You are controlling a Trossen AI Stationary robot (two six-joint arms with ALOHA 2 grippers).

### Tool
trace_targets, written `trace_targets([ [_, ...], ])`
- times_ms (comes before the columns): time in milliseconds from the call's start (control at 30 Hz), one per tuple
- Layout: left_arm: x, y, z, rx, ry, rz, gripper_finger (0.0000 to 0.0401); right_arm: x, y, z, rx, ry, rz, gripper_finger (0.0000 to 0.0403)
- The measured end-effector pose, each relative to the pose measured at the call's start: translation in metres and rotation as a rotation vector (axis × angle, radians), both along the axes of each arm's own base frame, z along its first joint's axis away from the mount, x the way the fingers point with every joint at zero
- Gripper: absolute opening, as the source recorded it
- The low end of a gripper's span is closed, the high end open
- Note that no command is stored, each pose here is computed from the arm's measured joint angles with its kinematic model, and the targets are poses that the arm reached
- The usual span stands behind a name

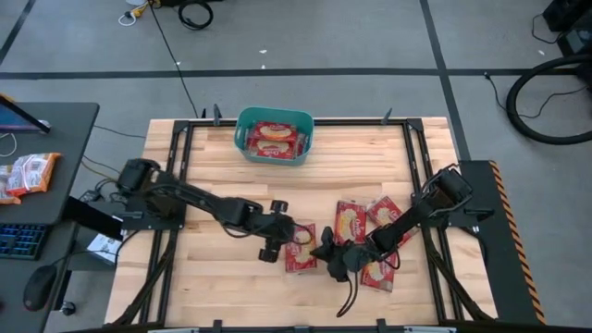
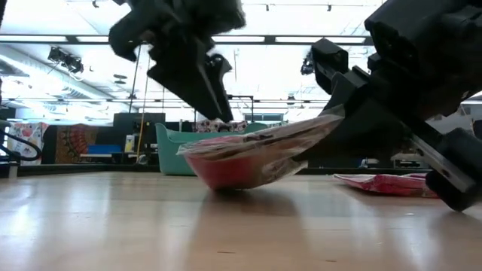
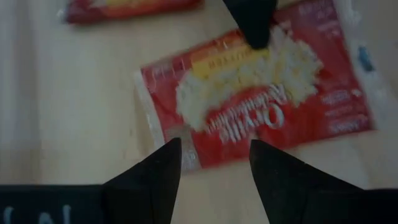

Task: Sort popcorn bags into baskets
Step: Put the red popcorn bag into the green bin

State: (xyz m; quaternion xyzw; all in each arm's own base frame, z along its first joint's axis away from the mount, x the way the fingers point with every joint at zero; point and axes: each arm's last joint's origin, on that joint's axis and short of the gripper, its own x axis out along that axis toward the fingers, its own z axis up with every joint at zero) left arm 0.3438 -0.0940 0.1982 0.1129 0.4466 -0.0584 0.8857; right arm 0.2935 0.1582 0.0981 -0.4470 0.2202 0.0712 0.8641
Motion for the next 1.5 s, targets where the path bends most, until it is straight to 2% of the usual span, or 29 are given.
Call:
trace_targets([
  [200, -0.028, 0.008, -0.005, -0.034, -0.143, 0.087, 0.0194, -0.002, -0.003, 0.012, -0.04, -0.003, -0.03, 0.0007],
  [333, -0.043, 0.015, -0.002, -0.006, -0.219, 0.139, 0.0194, 0.003, -0.01, 0.02, -0.057, -0.023, -0.094, 0.001],
  [533, -0.068, 0.026, 0.0, 0.054, -0.32, 0.209, 0.0194, 0.025, -0.02, 0.036, -0.083, -0.01, -0.177, 0.0008],
  [667, -0.087, 0.032, 0.0, 0.082, -0.426, 0.246, 0.0194, 0.041, -0.027, 0.052, -0.14, -0.017, -0.302, 0.0008],
  [933, -0.123, 0.047, 0.004, 0.133, -0.663, 0.355, 0.0194, 0.072, -0.048, 0.088, -0.12, -0.084, -0.446, 0.0007],
  [1100, -0.145, 0.054, 0.002, 0.095, -0.796, 0.416, 0.0194, 0.091, -0.068, 0.114, -0.124, -0.061, -0.516, 0.0007],
  [1333, -0.173, 0.062, -0.001, 0.064, -0.894, 0.453, 0.0194, 0.106, -0.099, 0.141, -0.112, -0.014, -0.598, 0.0007],
  [1500, -0.183, 0.062, -0.004, 0.047, -0.856, 0.43, 0.0194, 0.113, -0.13, 0.152, -0.128, 0.001, -0.631, 0.0007],
])
